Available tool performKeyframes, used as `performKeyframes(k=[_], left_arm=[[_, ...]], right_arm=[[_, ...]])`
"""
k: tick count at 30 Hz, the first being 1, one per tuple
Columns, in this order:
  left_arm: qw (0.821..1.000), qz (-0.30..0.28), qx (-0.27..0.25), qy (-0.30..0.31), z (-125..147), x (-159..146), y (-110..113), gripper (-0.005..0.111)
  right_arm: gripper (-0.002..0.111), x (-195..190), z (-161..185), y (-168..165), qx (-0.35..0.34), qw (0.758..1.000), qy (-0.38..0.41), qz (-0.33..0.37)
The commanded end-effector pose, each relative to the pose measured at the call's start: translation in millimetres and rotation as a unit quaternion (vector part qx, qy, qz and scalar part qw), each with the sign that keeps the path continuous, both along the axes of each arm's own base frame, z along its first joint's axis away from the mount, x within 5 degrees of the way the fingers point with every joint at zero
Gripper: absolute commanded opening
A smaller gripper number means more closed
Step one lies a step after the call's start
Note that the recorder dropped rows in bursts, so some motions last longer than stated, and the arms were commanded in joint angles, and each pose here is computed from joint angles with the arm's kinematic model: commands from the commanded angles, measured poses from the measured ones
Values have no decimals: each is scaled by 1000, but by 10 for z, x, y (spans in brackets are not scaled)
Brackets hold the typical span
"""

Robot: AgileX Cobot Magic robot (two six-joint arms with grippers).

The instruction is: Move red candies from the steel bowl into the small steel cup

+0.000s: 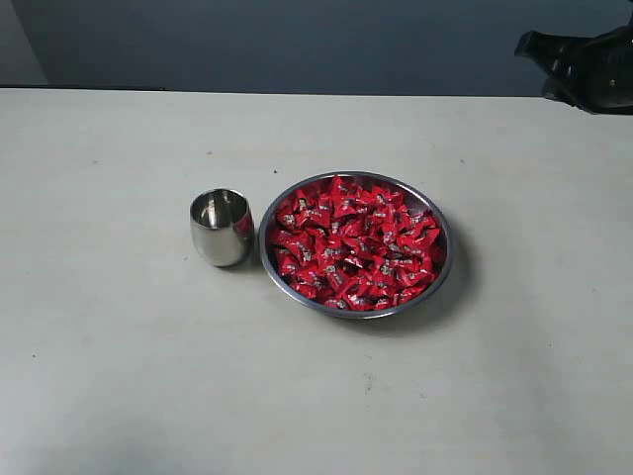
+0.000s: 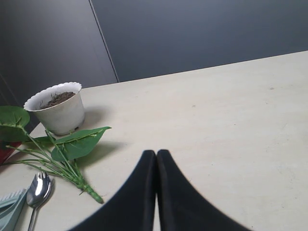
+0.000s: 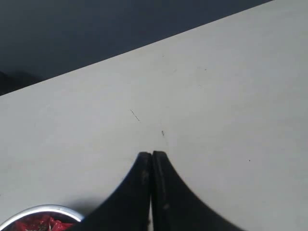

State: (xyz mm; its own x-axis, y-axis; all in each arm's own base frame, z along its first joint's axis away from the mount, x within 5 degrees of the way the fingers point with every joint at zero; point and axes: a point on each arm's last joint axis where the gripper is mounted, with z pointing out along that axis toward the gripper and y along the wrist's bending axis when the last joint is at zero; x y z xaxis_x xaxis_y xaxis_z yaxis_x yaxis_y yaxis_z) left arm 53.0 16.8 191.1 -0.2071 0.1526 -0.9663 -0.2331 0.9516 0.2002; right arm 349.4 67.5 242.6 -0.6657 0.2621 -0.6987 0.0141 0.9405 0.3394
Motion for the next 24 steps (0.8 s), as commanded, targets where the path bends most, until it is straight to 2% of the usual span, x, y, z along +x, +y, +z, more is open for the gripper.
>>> performKeyframes(k=[1, 24], left_arm=[[1000, -2, 2, -7, 9, 0, -3, 0], [1000, -2, 2, -7, 9, 0, -3, 0]], right_arm=[[0, 18, 21, 3, -2, 1000, -10, -1], [0, 19, 22, 1, -7, 1000, -11, 1]])
